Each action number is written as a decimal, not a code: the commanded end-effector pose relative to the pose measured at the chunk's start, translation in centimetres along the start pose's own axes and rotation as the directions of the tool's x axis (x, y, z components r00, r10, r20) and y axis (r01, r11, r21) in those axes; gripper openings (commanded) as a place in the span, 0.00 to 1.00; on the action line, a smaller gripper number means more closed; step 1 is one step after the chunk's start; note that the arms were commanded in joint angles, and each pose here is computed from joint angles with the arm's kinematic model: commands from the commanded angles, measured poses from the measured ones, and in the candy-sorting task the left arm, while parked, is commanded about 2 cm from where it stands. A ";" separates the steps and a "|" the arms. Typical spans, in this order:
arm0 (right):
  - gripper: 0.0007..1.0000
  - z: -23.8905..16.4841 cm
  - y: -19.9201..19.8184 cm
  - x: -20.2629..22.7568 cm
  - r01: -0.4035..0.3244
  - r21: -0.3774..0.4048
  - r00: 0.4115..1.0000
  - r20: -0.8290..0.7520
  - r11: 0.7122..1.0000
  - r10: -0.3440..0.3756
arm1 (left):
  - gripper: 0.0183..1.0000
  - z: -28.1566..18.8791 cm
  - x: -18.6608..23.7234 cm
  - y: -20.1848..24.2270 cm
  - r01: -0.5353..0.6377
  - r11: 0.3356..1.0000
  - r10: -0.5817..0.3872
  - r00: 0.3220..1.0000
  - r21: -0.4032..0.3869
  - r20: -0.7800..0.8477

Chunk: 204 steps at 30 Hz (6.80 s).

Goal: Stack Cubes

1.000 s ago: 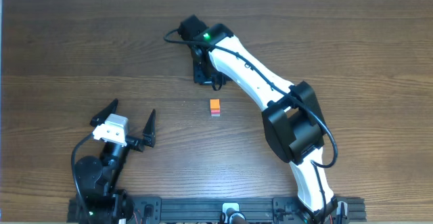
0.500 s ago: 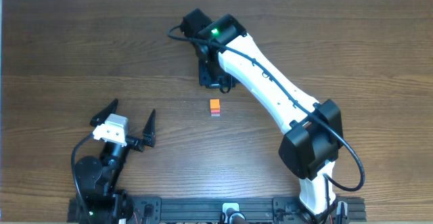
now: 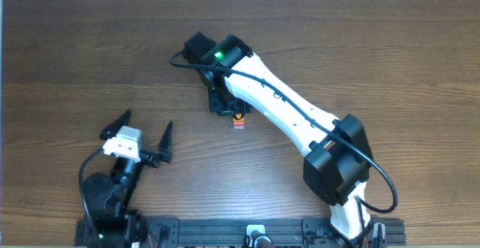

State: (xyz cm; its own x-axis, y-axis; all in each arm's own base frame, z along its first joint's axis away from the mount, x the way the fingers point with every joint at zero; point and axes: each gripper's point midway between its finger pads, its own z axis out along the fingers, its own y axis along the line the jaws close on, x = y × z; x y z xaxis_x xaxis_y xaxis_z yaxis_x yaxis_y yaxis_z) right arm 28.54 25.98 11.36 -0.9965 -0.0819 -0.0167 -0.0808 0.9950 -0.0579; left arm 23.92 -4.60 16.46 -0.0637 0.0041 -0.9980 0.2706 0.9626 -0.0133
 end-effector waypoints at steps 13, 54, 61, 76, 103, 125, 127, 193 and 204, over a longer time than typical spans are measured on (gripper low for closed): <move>0.00 1.1 0.5 0.4 -0.026 -0.048 1.000 -0.010 0.999 0.025 | 1.00 0.0 0.1 -0.2 -0.019 1.000 0.019 1.000 0.011 0.005; 0.01 2.5 -0.4 -0.4 -0.030 -0.048 1.000 -0.004 0.998 0.030 | 1.00 0.0 0.1 -0.2 -0.019 1.000 0.019 1.000 0.011 0.005; 0.01 2.7 -0.4 -0.4 -0.030 -0.048 1.000 -0.004 0.998 0.030 | 1.00 0.0 0.1 -0.2 -0.019 1.000 0.019 1.000 0.011 0.005; 0.08 2.7 -0.4 -0.4 -0.031 -0.049 1.000 -0.004 0.998 0.031 | 1.00 0.0 0.1 -0.2 -0.019 1.000 0.019 1.000 0.011 0.005; 0.30 2.7 -0.2 -0.3 -0.032 -0.058 0.999 -0.012 0.998 0.031 | 1.00 0.0 0.1 -0.2 -0.019 1.000 0.019 1.000 0.011 0.005; 0.73 2.7 -0.2 -0.2 -0.031 -0.063 0.999 -0.014 0.998 0.031 | 1.00 0.0 0.1 -0.2 -0.019 1.000 0.019 1.000 0.011 0.005; 0.96 2.7 -0.2 -0.3 -0.031 -0.060 0.999 -0.013 0.998 0.031 | 1.00 0.0 0.1 -0.2 -0.019 1.000 0.019 1.000 0.011 0.005; 0.87 10.7 -1.6 -12.4 -0.038 -0.075 0.999 -0.016 0.996 0.036 | 1.00 0.0 0.1 -0.2 -0.019 1.000 0.019 1.000 0.011 0.005; 0.78 11.4 -1.5 -12.3 -0.037 -0.069 0.999 -0.027 0.997 0.035 | 1.00 0.0 0.1 -0.2 -0.019 1.000 0.019 1.000 0.011 0.005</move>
State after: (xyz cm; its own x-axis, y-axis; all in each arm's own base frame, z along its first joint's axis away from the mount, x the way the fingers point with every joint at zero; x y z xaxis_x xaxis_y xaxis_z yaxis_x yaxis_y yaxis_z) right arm 41.08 25.11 1.24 -0.9986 -0.0530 -0.0067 -0.0531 0.9985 0.0142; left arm 23.92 -4.60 16.46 -0.0637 0.0041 -0.9980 0.2706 0.9626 -0.0133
